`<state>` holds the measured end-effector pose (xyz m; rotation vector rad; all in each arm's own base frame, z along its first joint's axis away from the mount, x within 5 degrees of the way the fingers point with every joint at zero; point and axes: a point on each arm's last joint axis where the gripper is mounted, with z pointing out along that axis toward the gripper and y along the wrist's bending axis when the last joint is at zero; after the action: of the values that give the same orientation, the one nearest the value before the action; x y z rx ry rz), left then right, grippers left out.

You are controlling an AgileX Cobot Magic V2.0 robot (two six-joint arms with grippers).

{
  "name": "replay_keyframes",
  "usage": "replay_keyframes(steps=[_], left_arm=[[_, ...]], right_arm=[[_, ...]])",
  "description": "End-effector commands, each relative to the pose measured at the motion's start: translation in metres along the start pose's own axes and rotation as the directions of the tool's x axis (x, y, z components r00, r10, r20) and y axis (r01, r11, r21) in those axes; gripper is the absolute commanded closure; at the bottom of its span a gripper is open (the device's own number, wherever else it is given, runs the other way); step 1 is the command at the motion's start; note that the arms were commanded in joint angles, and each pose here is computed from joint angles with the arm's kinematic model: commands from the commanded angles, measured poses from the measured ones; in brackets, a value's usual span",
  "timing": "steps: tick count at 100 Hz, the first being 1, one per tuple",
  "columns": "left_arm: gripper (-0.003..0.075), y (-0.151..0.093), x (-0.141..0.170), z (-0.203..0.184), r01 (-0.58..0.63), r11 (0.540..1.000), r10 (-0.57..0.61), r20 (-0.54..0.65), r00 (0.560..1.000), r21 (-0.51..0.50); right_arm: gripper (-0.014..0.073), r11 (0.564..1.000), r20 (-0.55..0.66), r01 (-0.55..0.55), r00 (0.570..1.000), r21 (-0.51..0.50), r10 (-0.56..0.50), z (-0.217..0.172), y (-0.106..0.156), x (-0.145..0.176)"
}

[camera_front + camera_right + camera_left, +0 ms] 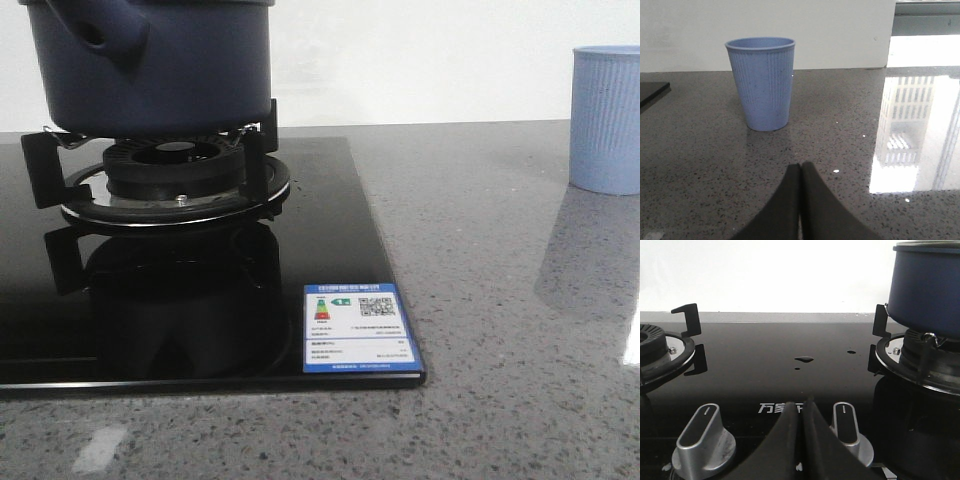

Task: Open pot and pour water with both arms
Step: 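Move the left gripper toward the blue knob on the pot's glass lid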

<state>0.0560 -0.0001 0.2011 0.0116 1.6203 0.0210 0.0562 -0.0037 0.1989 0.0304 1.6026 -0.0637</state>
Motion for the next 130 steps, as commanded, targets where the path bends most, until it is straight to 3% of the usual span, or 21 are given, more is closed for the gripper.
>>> replay_keyframes(steps=[1, 100, 130], left_arm=[[0.074, 0.0006, -0.0036, -0.0014, 0.016, 1.0, -0.015, 0.083, 0.996, -0.007], [0.074, 0.0006, -0.0036, -0.0014, 0.024, 1.0, -0.024, 0.083, 0.996, -0.006], [0.074, 0.0021, -0.0124, -0.0026, 0.159, 0.987, -0.157, 0.182, 0.971, 0.004]], right_arm=[[0.0664, 1.0, 0.069, 0.011, 0.998, 0.002, -0.011, -0.0005, 0.0002, 0.0], [0.0664, 1.0, 0.071, 0.009, 0.997, 0.001, -0.009, -0.0005, 0.0002, -0.0002], [0.0664, 0.989, 0.119, -0.147, 0.982, -0.018, 0.148, -0.001, 0.0003, -0.0047]])
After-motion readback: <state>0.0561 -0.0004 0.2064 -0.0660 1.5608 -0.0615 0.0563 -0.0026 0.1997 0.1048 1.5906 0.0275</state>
